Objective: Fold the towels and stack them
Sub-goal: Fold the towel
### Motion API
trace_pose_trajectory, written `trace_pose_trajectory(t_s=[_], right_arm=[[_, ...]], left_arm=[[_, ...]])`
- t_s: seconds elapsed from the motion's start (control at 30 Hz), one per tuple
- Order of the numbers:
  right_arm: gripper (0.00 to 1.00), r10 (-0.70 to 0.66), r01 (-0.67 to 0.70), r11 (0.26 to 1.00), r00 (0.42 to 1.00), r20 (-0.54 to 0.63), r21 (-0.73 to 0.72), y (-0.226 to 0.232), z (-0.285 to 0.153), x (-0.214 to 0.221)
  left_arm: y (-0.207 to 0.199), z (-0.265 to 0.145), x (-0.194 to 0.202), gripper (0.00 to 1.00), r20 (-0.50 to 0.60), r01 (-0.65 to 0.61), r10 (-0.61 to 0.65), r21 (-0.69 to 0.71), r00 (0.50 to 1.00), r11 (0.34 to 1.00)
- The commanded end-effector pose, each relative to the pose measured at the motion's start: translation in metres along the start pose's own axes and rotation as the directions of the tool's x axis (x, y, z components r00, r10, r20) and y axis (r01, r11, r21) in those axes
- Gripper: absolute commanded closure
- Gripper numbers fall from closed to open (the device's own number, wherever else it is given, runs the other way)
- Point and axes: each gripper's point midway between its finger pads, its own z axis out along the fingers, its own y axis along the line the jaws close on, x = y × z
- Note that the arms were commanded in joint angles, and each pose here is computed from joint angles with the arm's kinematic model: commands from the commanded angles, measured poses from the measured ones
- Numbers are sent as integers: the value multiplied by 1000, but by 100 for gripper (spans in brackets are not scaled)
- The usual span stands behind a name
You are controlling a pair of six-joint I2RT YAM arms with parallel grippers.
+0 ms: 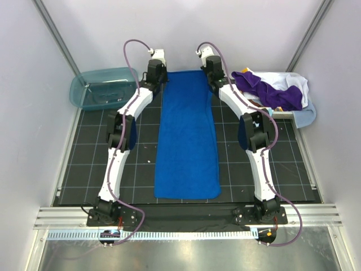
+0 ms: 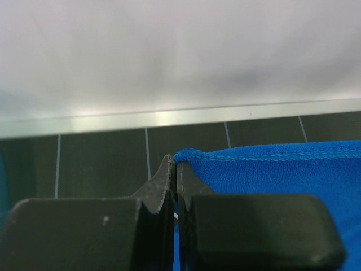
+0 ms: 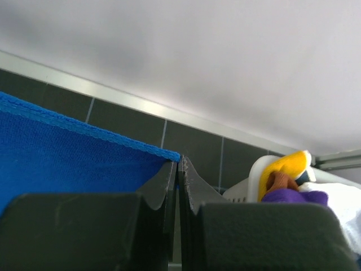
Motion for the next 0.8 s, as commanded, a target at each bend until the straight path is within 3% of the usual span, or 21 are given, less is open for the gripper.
trace_pose_trajectory(t_s=[0.0,0.5,0.77], right_arm=[[91,72,-74,996,997,25,50,-35,-30,-32],[87,157,-168,985,967,-203,-39,-8,-85,21],[89,165,-214,970,927,-337,-116,27,-124,69]], left_arm=[[12,-26,-68,100,116,56,-53,-24,992,998],[8,-94,-44,100,-3,113,-113,-25,994,993],[3,-137,7,100,-115,110,-117,-61,986,992]])
